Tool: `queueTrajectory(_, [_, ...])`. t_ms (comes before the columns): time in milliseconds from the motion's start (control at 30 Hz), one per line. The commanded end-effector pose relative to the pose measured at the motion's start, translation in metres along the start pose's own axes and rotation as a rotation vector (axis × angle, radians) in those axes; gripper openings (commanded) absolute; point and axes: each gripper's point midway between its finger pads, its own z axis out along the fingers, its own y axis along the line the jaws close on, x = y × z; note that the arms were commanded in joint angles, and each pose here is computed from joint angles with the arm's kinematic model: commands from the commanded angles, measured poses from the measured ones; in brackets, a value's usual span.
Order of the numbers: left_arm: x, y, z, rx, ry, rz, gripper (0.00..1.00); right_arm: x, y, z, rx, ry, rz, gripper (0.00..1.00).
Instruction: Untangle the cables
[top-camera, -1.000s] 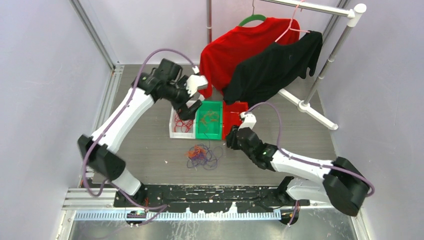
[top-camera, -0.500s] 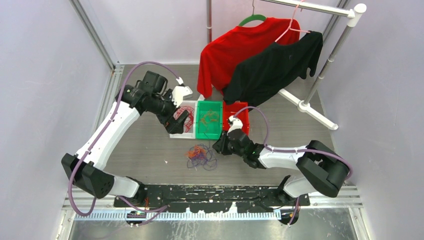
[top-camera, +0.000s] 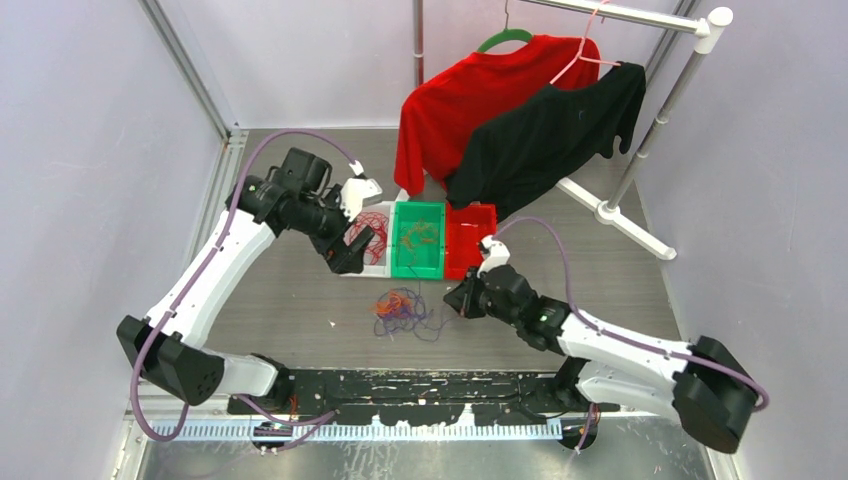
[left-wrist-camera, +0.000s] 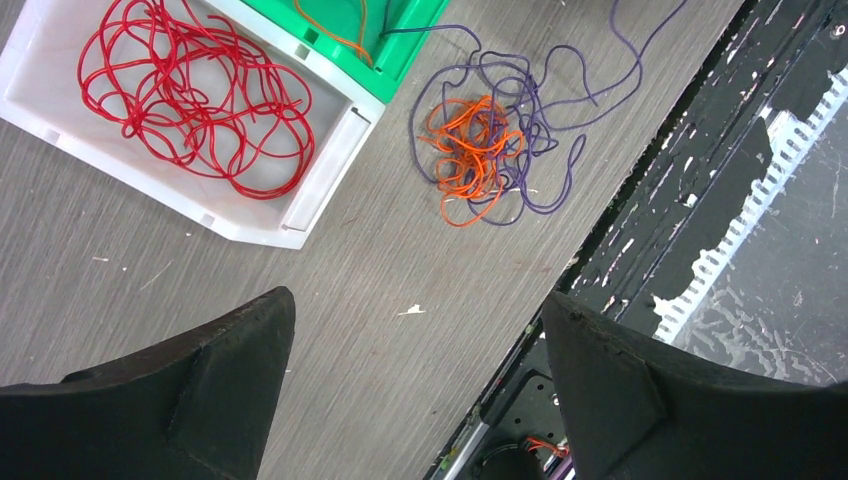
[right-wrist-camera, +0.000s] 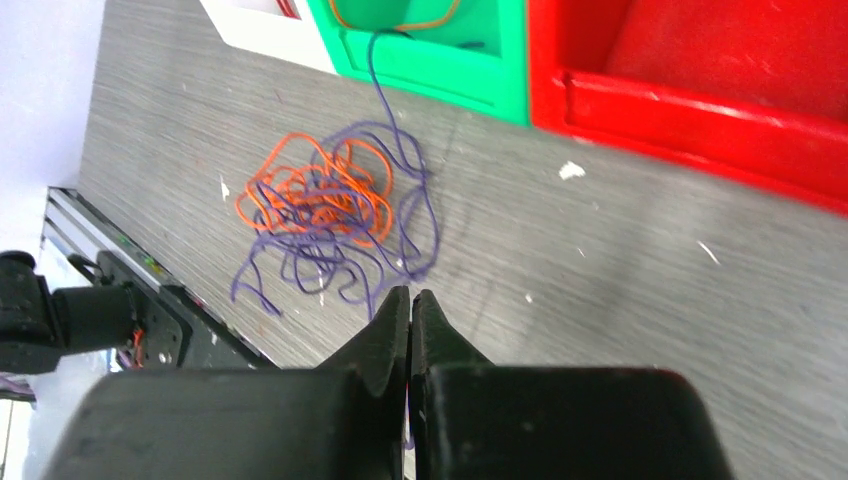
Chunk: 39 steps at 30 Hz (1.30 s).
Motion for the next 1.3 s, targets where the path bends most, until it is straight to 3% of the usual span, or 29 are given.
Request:
queueTrajectory(0, [-0.002,-0.008,-0.009,0.015,-0.034,0.025,0.92,0.019,-0.027,-0.028,0.091,0.065,-0.032,0.01])
queueTrajectory(200, [-0.006,-0.011,-0.011,0.028,-0.050,0.033,0.92,0.006,-0.030,-0.071,0.132,0.047,-0.035,0.01])
queueTrajectory(467, [-0.012,-0.022,-0.020,0.073,-0.075,0.049,0.94,-0.057,0.046,-0.114,-0.147,-0.137,0.016,0.01])
queueTrajectory(667, [-0.027,-0.035,-0.041,0.092,-0.145,0.103,0.96,-0.087,0.104,-0.105,-0.287,-0.112,-0.024,0.01])
queueTrajectory(767, [-0.043,-0.051,-0.062,0.110,-0.262,0.177,0.95,-0.102,0.134,-0.100,-0.376,-0.123,-0.037,0.01])
queueTrajectory(1000, [-0.074,-0.085,-0.070,0.199,-0.487,0.172,0.91,-0.142,0.188,-0.103,-0.529,-0.190,-0.048,0.01])
queueTrajectory(1267, [-0.070,-0.115,-0.050,0.288,-0.523,0.096,0.92,-0.155,0.228,-0.106,-0.644,-0.216,-0.063,0.01])
